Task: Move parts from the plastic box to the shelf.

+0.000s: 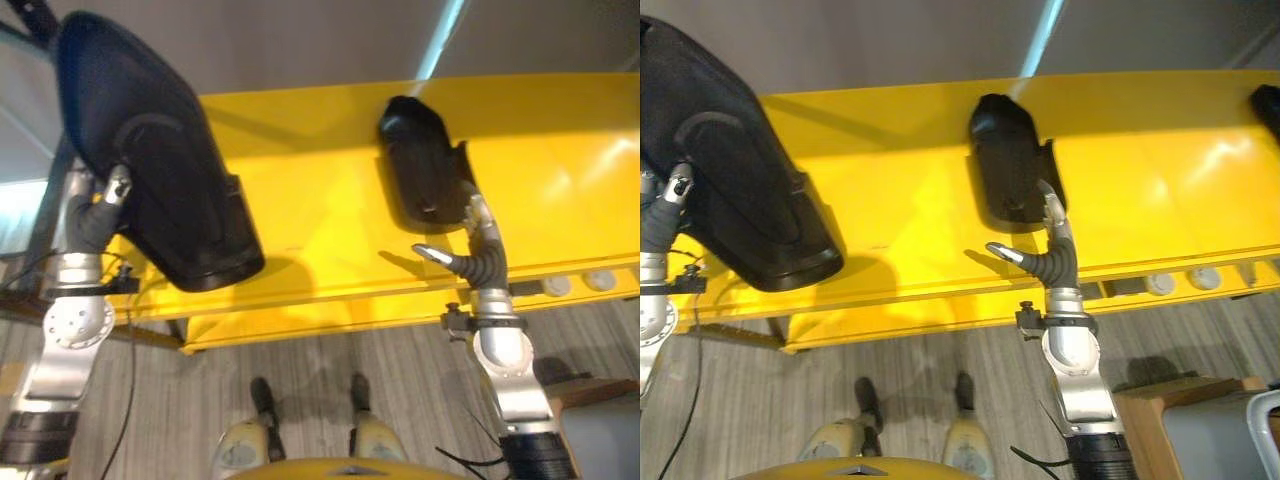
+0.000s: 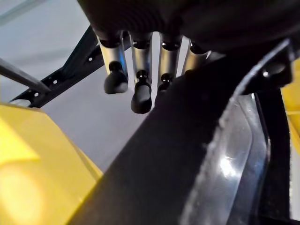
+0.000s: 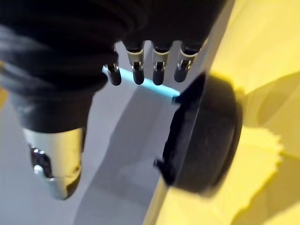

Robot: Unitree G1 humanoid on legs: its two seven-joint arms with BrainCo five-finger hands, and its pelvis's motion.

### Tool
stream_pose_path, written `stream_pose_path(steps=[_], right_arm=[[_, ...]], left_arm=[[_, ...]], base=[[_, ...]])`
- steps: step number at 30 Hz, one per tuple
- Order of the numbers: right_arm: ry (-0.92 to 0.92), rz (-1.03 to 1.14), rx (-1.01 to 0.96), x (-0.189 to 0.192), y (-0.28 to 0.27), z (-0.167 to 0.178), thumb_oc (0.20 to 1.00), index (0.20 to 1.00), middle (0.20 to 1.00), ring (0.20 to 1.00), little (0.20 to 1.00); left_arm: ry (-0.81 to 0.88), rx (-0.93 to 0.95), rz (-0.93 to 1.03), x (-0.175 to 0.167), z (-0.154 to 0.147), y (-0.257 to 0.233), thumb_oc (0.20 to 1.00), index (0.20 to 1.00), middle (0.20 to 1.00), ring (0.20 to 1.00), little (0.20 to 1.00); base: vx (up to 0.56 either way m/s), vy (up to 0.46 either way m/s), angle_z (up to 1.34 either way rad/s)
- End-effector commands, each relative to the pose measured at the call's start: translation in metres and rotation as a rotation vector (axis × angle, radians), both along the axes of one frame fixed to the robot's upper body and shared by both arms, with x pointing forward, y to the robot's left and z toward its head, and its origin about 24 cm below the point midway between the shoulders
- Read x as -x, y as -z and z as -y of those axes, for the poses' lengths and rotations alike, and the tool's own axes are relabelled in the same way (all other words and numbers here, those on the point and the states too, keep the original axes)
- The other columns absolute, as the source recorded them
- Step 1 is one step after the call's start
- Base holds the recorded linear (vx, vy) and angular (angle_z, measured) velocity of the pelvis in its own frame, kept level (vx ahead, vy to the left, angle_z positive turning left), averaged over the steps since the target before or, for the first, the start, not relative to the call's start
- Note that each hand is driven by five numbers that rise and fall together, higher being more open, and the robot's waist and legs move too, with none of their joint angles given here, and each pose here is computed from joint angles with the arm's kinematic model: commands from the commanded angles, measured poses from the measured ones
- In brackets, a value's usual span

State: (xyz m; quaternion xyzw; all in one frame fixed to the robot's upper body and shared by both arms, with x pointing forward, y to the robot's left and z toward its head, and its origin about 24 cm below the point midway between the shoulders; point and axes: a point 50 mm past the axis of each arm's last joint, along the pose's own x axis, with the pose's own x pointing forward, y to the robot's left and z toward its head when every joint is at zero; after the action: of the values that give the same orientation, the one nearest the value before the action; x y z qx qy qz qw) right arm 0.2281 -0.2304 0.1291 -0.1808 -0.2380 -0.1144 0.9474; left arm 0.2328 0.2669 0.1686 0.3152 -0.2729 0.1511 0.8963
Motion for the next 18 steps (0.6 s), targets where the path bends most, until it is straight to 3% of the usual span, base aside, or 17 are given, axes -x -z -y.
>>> stream_pose_path(steps=[1,9,14,18], right_arm=[[0.03,0.222,0.11,0.013,-0.046,0.009,1.0,1.0,1.0,1.0,1.0],[0.066,0.205,0.126,0.019,-0.045,0.02,1.0,1.0,1.0,1.0,1.0],[0.019,0.183,0.101,0.017,-0.04,0.014,1.0,1.0,1.0,1.0,1.0],[-0.113,0.211,0.094,0.008,-0.047,-0.005,1.0,1.0,1.0,1.0,1.0]], left_arm=[[-0.042,-0.013,0.093,-0.006,-0.013,-0.022,0.2,0.2,0.2,0.2,0.2],[-0.147,0.038,-0.017,-0.011,-0.04,-0.004,0.2,0.2,0.2,0.2,0.2],[-0.214,0.058,-0.11,-0.018,-0.059,0.007,0.2,0.2,0.2,0.2,0.2],[-0.307,-0.023,-0.158,-0.038,-0.088,-0.015,0.2,0.2,0.2,0.2,0.2]], base=[[0.04,-0.012,-0.21],[0.08,-0.006,-0.23],[0.03,-0.018,-0.12],[-0.05,-0.038,-0.06]])
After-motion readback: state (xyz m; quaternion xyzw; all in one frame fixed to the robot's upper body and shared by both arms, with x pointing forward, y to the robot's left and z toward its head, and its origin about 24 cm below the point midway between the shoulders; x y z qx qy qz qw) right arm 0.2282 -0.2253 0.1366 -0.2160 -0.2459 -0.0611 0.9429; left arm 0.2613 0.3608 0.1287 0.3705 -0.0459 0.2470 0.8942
